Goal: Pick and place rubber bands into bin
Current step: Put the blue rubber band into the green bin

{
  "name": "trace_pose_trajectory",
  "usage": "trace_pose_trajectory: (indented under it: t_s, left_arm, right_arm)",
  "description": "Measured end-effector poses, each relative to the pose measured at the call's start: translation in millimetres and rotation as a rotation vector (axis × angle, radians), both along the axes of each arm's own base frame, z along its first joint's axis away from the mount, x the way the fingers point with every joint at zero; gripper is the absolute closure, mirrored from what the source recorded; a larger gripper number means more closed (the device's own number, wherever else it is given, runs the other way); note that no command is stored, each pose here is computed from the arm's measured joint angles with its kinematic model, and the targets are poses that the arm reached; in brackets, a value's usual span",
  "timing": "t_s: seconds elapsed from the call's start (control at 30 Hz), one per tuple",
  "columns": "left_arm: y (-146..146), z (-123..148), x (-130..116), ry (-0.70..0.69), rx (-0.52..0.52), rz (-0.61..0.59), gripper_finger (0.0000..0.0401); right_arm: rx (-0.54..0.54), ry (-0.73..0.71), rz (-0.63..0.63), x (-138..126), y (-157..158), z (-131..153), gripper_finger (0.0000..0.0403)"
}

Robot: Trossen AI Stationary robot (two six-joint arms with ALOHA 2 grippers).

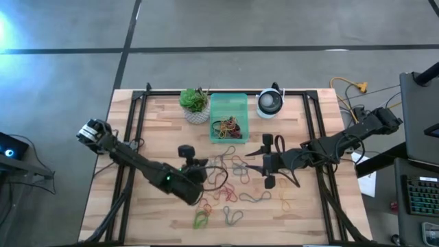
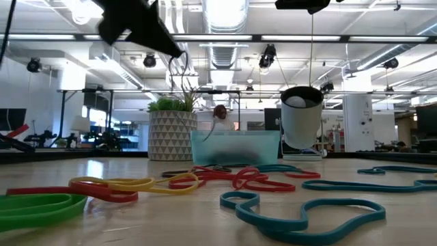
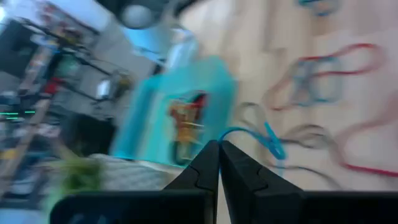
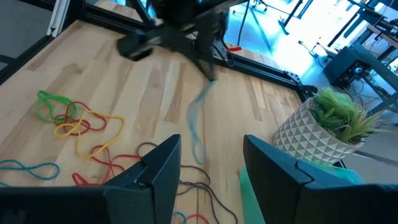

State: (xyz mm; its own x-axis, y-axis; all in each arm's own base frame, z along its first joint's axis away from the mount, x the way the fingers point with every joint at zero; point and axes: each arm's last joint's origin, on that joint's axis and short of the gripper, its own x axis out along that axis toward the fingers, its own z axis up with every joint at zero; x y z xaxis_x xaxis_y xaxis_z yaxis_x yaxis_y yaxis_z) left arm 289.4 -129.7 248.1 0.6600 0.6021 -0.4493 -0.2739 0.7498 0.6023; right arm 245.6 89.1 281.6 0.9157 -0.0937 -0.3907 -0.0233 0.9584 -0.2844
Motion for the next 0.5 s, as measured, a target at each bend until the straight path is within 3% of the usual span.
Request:
trace_pose_trajectory:
  t_s: [0.3,0.5]
  left_arm:
    - [55,22,29,0.007,0.119,0.092,0.0401]
    - [100,33,49,-0.034,0.123,0.097,0.0401]
  right_arm:
    - [-0.002,0.004,0.000,0,0,-1,0.0234]
    - [-0.005,0.005,0.001,0,0,-1,0.0234]
